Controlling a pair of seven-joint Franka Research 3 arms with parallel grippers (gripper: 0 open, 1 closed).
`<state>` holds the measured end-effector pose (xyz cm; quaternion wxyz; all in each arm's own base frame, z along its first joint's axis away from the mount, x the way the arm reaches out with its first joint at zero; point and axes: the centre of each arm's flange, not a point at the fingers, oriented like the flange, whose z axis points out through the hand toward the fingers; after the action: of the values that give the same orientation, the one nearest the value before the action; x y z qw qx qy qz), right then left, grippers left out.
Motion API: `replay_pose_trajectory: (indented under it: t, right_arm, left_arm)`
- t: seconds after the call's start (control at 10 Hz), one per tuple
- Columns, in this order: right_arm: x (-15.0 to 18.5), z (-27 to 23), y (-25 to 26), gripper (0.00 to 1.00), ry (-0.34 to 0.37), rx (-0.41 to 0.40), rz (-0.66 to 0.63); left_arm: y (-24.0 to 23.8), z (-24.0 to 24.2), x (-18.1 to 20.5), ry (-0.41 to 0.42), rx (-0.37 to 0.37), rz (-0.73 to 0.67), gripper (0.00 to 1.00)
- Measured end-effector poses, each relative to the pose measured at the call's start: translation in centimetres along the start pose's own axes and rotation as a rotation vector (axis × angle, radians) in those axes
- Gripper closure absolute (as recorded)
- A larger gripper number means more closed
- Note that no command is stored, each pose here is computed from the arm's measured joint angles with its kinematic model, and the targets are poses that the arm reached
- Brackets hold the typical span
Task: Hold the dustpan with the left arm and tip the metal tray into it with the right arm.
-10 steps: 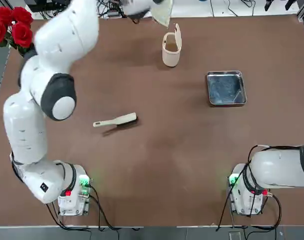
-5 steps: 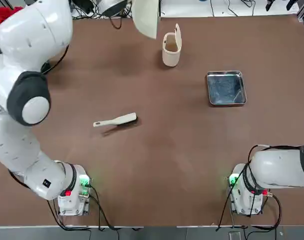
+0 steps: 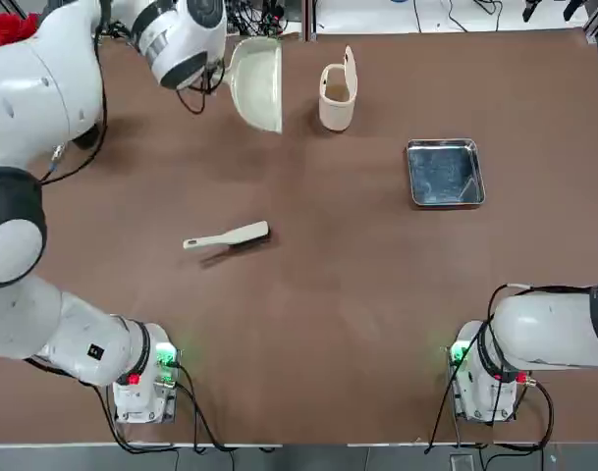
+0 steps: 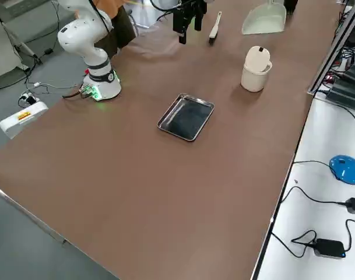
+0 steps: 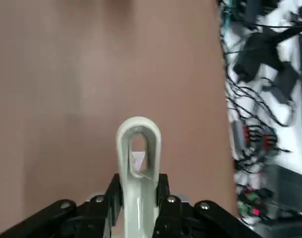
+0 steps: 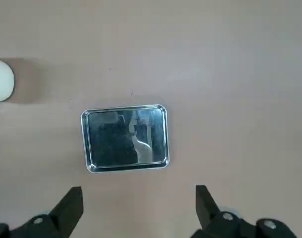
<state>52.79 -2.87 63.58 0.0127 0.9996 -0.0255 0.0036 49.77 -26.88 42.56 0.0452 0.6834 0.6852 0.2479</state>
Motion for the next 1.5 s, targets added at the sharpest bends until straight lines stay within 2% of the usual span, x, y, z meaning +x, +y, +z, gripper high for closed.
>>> replay_pose_trajectory:
  t: [0.1,0.3,0.4,0.5,0.6,0.9,1.2,1.5]
  right_arm:
    - [0.0,0.0,0.0,0.00,-0.001,0.000,0.000]
    - [0.0,0.1,0.0,0.00,-0.004,0.000,0.000]
    - [0.0,0.1,0.0,0.00,-0.004,0.000,0.000]
    - [0.0,0.1,0.0,0.00,-0.005,0.000,0.001]
    - [0.0,0.1,0.0,0.00,-0.005,0.000,0.001]
    - [0.0,0.2,0.0,0.00,-0.007,0.000,0.001]
    - [0.0,0.2,0.1,0.00,-0.007,0.000,0.001]
    - [0.0,0.2,0.0,0.00,-0.008,0.000,0.001]
  left_arm:
    - [-0.6,1.3,1.2,-0.021,0.074,0.031,0.68]
    - [-1.5,3.4,3.4,-0.102,0.276,0.116,0.68]
    - [-2.0,4.0,3.9,-0.150,0.348,0.127,0.68]
    - [-2.2,4.9,4.7,-0.169,0.382,0.115,0.68]
    - [-2.5,6.0,5.1,-0.176,0.397,0.107,0.68]
    - [-3.7,10.3,4.6,-0.219,0.348,0.044,0.68]
    - [-6.3,13.4,4.5,-0.225,0.360,-0.013,0.68]
    - [-10.1,15.7,3.0,-0.201,0.359,0.075,0.68]
